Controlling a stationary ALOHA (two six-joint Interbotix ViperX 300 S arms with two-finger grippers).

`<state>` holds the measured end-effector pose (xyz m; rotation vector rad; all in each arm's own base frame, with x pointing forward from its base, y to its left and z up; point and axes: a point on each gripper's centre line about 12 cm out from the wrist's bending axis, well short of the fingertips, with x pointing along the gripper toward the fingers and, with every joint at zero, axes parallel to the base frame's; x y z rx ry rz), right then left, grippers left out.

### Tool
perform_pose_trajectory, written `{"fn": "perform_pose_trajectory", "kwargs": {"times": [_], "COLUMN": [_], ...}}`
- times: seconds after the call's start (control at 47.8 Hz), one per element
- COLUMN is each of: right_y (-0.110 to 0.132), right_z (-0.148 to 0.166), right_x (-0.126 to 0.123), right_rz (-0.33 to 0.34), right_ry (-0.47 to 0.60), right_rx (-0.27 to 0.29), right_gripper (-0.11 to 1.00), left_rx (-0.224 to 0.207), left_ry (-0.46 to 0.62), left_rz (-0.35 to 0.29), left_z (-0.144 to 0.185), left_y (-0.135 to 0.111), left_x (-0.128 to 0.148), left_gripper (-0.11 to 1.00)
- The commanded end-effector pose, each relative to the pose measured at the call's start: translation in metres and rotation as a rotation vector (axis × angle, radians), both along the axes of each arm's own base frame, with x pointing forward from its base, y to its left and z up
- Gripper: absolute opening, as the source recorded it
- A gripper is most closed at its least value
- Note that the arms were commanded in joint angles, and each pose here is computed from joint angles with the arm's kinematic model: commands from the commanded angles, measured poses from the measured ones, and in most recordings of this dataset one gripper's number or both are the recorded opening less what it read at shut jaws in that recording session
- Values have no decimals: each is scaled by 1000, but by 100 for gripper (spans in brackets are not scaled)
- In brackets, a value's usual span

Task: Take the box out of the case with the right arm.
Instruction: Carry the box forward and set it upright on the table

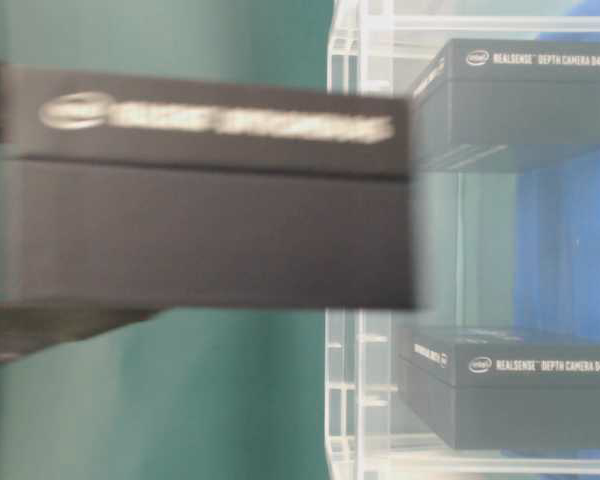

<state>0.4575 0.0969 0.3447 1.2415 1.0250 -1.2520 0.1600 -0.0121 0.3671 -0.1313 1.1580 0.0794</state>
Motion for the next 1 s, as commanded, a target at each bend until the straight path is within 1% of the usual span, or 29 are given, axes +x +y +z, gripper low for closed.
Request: {"fn": "perform_pose_trajectory", "kwargs": {"times": [0.0, 0.105, 0.251, 0.314, 0.46, 0.627, 0.711, 0.795, 0.983], "right_y": [6, 8, 11, 12, 15, 17, 18, 19, 19], "right_z": [1, -19, -49, -62, -97, -127, -137, -139, -140], "right_x": [-4, -1, 6, 7, 6, 7, 8, 9, 7], "right_rz": [13, 21, 29, 19, -29, -34, -32, -30, -29], "right_ry": [-6, 11, -15, -18, -7, -51, -76, -94, -89], "right_rx": [20, 32, 48, 53, 84, 105, 113, 118, 118], "right_gripper": [65, 65, 65, 65, 65, 65, 65, 65, 65], "left_rx": [0, 0, 0, 0, 0, 0, 1, 1, 1], "left_ry": [-15, -15, -12, -12, -11, -11, -8, -8, -8], "left_rz": [2, 2, 2, 2, 2, 2, 2, 2, 0], "left_z": [5, 6, 5, 5, 5, 5, 4, 4, 4], "left_y": [0, 0, 0, 0, 0, 0, 0, 0, 0], "left_x": [2, 2, 3, 3, 3, 3, 4, 4, 4], "left_gripper": [0, 0, 0, 0, 0, 0, 0, 0, 0]}}
